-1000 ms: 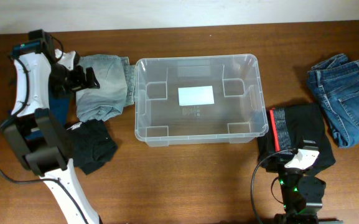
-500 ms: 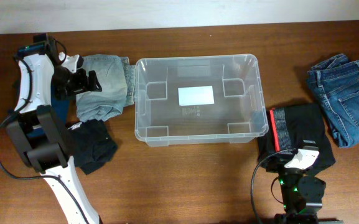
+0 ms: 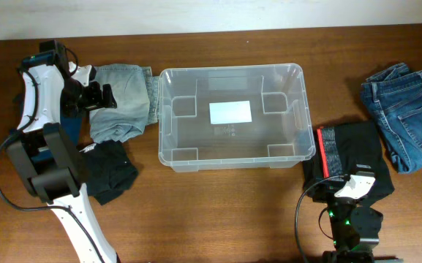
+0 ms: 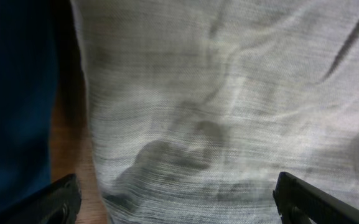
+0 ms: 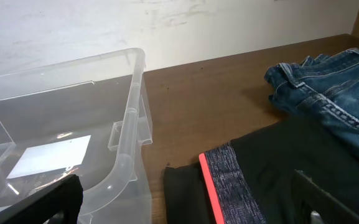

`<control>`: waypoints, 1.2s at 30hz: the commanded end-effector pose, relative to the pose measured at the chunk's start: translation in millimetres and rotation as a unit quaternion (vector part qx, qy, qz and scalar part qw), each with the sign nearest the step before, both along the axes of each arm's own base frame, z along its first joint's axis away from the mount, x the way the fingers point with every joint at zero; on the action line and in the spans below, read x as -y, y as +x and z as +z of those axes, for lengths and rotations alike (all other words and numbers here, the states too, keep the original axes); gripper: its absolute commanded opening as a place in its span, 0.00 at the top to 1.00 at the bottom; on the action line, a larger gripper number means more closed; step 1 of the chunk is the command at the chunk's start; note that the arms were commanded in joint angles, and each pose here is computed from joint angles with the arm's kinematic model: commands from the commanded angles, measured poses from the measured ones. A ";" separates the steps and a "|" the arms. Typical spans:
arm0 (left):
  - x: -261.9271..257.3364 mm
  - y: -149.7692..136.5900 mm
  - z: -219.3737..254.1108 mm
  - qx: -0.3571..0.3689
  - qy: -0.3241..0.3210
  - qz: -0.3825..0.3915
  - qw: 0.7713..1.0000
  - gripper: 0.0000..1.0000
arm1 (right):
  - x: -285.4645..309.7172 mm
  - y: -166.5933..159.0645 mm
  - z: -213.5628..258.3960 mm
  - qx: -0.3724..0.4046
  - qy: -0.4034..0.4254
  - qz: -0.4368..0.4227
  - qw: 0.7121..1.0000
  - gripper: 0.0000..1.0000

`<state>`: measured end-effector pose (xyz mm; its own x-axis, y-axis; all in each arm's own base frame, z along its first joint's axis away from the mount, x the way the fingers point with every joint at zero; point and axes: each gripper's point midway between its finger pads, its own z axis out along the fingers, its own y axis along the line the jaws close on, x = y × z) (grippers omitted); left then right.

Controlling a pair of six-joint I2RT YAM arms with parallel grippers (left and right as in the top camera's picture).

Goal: Pack container
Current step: 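Close the left gripper on the light-wash jeans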

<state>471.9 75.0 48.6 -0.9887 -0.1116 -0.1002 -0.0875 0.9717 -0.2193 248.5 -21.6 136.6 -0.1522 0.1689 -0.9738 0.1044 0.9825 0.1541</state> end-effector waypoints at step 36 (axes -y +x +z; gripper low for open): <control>16.0 -16.2 -86.8 -0.064 -0.056 -0.012 0.996 0.22 | 0.1 -0.4 -2.0 -0.002 -0.002 -0.001 1.000 0.01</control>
